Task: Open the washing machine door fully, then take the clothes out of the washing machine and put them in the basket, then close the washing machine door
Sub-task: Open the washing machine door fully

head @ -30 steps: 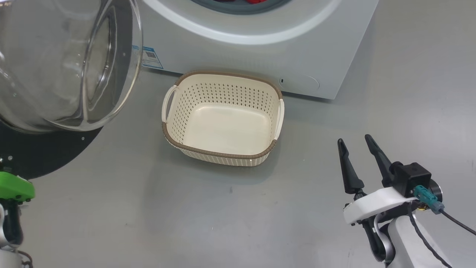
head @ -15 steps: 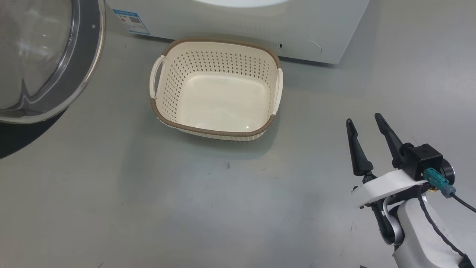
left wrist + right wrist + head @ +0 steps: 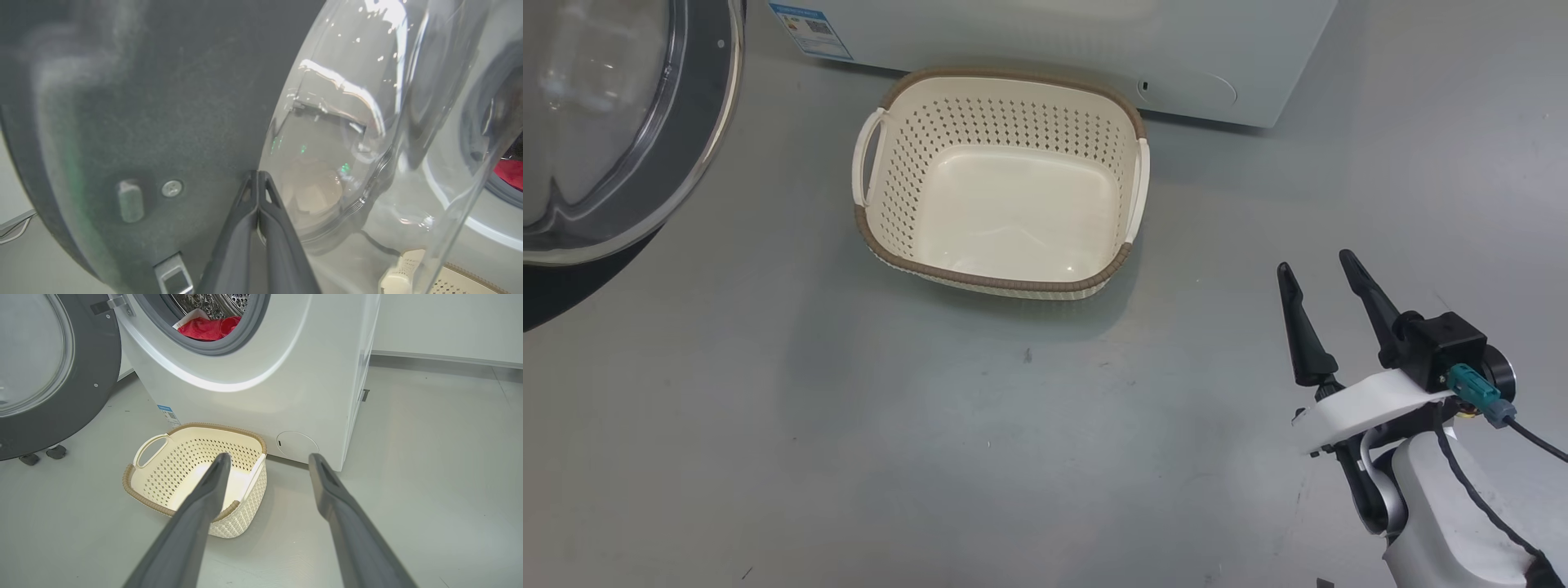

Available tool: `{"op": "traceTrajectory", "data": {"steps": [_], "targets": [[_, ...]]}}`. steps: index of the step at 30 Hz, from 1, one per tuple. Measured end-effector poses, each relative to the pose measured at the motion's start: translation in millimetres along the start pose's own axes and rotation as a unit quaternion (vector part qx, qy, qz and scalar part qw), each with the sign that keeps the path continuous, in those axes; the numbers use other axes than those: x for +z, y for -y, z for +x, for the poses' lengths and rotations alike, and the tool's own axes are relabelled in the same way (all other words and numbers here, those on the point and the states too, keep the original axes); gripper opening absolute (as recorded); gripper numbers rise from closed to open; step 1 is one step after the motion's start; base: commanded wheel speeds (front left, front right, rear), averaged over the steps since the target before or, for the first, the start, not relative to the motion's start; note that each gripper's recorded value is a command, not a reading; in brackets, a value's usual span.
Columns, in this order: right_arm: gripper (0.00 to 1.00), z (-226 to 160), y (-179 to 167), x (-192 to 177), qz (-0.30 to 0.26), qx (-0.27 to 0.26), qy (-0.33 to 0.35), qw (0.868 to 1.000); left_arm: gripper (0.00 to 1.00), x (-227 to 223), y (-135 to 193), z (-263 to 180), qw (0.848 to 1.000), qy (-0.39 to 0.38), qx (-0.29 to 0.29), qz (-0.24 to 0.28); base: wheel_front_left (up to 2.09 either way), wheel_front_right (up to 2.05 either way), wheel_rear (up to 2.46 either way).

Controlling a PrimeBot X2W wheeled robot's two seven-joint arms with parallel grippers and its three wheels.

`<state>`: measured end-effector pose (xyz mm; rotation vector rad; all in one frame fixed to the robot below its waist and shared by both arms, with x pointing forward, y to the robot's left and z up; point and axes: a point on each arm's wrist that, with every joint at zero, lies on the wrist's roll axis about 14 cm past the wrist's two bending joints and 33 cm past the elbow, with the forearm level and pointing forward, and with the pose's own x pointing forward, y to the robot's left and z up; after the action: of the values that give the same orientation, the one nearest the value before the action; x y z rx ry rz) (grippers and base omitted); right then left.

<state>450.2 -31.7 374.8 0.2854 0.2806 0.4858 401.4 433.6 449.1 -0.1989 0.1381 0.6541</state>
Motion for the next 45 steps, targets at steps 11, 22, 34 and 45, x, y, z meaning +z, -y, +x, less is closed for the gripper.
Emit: {"op": "traceTrajectory", "data": {"steps": [11,22,34,45], "targets": [[1.00,-4,-14,17,0.002,0.011,0.017,1.000,0.00,3,19,-14,0.999,0.011,-0.036,-0.008,0.00,0.00,0.00],[1.00,-20,-29,47,0.022,0.005,0.054,0.998,0.00,20,53,-39,0.993,0.038,-0.114,0.010,0.00,0.00,0.00],[1.00,-56,-28,78,0.016,-0.020,0.099,0.995,0.00,16,83,-79,0.983,0.046,-0.180,0.006,0.00,0.00,0.00],[1.00,-92,-12,97,0.008,-0.060,0.137,0.989,0.00,16,130,-109,0.967,0.059,-0.247,-0.017,0.00,0.00,0.00]]}}
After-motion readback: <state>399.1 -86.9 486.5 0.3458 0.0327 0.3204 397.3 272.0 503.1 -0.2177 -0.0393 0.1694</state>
